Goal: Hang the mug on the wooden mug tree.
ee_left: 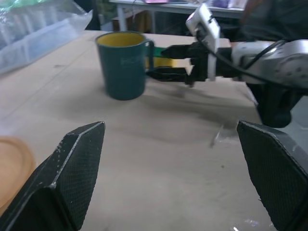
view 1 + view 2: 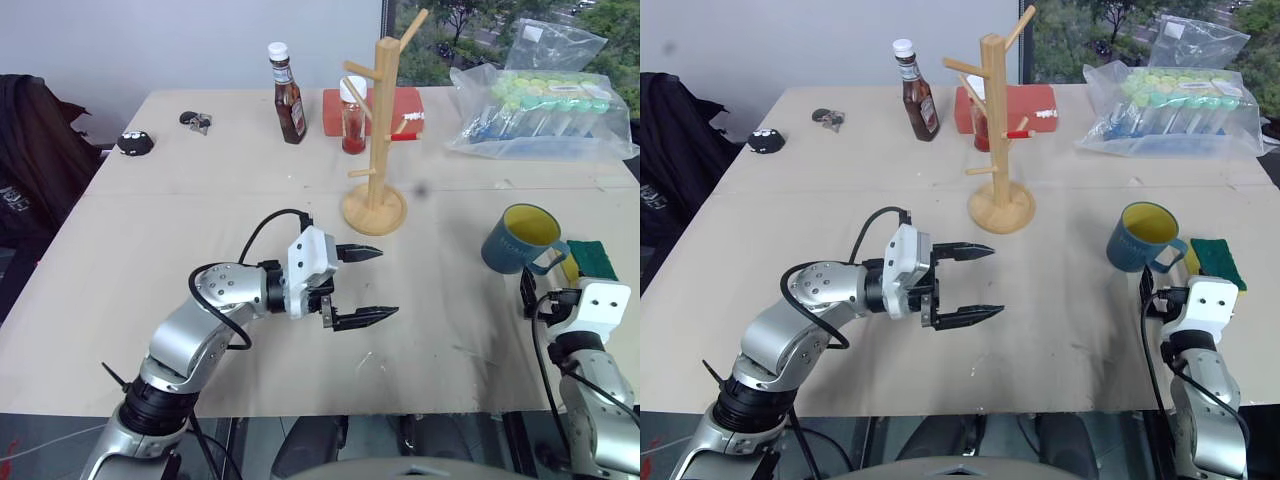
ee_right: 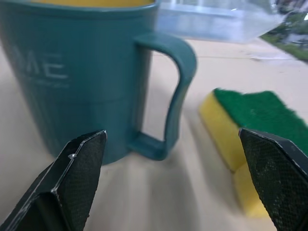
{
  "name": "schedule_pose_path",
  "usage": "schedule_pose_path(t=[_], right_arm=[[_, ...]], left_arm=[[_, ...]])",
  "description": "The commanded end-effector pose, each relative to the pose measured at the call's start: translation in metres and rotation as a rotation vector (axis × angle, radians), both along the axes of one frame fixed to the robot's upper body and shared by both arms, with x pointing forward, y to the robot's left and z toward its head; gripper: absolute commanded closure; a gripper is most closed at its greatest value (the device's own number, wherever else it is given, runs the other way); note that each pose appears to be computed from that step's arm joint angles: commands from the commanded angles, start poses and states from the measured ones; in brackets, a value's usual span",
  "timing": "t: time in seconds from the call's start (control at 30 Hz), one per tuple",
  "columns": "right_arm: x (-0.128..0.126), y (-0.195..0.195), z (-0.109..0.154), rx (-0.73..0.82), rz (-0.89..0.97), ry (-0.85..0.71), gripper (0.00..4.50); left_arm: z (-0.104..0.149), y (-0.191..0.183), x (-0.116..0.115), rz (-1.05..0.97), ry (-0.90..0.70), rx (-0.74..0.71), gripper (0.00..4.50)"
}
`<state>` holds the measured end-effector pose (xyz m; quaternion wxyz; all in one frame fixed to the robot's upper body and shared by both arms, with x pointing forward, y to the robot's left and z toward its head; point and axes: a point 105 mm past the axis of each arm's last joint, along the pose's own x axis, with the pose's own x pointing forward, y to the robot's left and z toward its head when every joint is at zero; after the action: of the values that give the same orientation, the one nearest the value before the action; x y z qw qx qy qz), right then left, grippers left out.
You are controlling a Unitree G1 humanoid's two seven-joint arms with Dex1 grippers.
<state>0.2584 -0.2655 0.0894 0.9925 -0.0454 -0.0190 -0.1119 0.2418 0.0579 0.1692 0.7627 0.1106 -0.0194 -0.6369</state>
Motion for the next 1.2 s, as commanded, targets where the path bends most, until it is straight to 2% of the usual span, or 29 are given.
schedule_pose_path(t=[0.03,0.43,0.47,0.5,0.6,0.7,0.73,0.77,1.2], right_arm=[[-0.001,-0.007,0.014,-0.023,-0.058,-0.057,0.05],[0.016,-0.011,0.007,0.013,-0.061,-0.059,0.05],[0.018,-0.012,0.006,0.013,-0.063,-0.058,0.56],[0.019,-0.013,0.005,0.012,-0.064,-0.058,0.81],[0.024,-0.018,0.005,0.002,-0.073,-0.067,2.17],[0.031,-0.019,0.007,-0.001,-0.063,-0.080,3.63],[0.034,-0.018,0.008,0.000,-0.052,-0.084,4.30],[0.035,-0.017,0.008,-0.001,-0.042,-0.087,4.42],[0.052,-0.008,0.009,0.030,0.069,-0.093,4.42]], left_arm=[[0.013,-0.009,-0.011,-0.045,-0.051,-0.013,0.00],[0.014,-0.013,-0.007,-0.004,-0.077,-0.007,0.00],[0.015,-0.013,-0.007,-0.004,-0.078,-0.007,0.00],[0.015,-0.013,-0.007,-0.003,-0.079,-0.008,0.00],[0.015,-0.014,-0.008,-0.001,-0.078,-0.009,0.00],[0.016,-0.015,-0.008,0.000,-0.079,-0.011,0.00],[0.016,-0.015,-0.008,0.002,-0.079,-0.013,0.00],[0.016,-0.015,-0.008,0.003,-0.079,-0.014,0.00],[0.016,-0.010,-0.004,0.043,-0.089,-0.012,0.00]])
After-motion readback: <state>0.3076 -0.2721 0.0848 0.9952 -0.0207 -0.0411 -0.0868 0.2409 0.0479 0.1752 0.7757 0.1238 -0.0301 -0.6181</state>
